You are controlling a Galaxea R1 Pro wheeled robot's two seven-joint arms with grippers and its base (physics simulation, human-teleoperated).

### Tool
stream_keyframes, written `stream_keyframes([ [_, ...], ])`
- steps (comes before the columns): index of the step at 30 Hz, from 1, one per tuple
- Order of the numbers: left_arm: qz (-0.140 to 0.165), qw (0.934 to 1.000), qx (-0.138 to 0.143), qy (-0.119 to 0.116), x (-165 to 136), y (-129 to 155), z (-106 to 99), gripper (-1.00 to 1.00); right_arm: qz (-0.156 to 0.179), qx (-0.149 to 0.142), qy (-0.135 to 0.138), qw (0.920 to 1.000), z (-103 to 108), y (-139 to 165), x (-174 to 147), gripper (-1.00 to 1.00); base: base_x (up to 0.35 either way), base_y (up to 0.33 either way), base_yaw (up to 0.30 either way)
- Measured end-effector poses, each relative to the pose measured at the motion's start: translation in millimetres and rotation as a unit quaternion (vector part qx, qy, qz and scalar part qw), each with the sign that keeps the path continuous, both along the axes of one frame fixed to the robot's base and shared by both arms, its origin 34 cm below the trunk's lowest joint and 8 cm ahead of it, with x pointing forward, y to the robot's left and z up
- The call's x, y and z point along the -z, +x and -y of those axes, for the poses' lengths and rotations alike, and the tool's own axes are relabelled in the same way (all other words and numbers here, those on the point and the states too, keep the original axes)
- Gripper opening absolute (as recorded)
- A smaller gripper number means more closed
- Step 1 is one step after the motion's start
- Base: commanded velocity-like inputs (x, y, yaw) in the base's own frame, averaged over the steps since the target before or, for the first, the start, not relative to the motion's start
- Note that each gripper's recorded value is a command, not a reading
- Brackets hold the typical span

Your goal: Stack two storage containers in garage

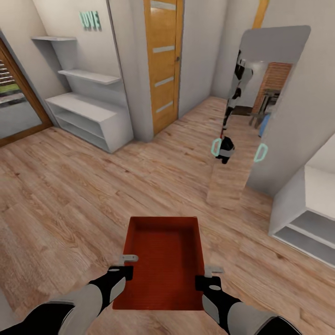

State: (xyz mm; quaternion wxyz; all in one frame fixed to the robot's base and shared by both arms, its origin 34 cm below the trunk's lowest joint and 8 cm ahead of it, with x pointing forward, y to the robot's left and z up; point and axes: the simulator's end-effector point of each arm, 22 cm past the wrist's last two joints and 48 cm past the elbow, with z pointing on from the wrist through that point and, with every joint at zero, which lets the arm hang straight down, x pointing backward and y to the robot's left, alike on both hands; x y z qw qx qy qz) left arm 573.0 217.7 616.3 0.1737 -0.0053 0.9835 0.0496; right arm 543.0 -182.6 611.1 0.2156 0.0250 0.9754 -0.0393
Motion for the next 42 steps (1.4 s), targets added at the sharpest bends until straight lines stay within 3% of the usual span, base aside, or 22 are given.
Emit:
stream_keyframes([
  [42, 0.002, 1.0000, 0.001, 0.000, -0.6, 1.3, 0.8, -1.00, 0.002, 0.002, 0.001, 1.0000, 0.7, 0.6, -0.2, -1.00, 0.322, 0.000, 0.000],
])
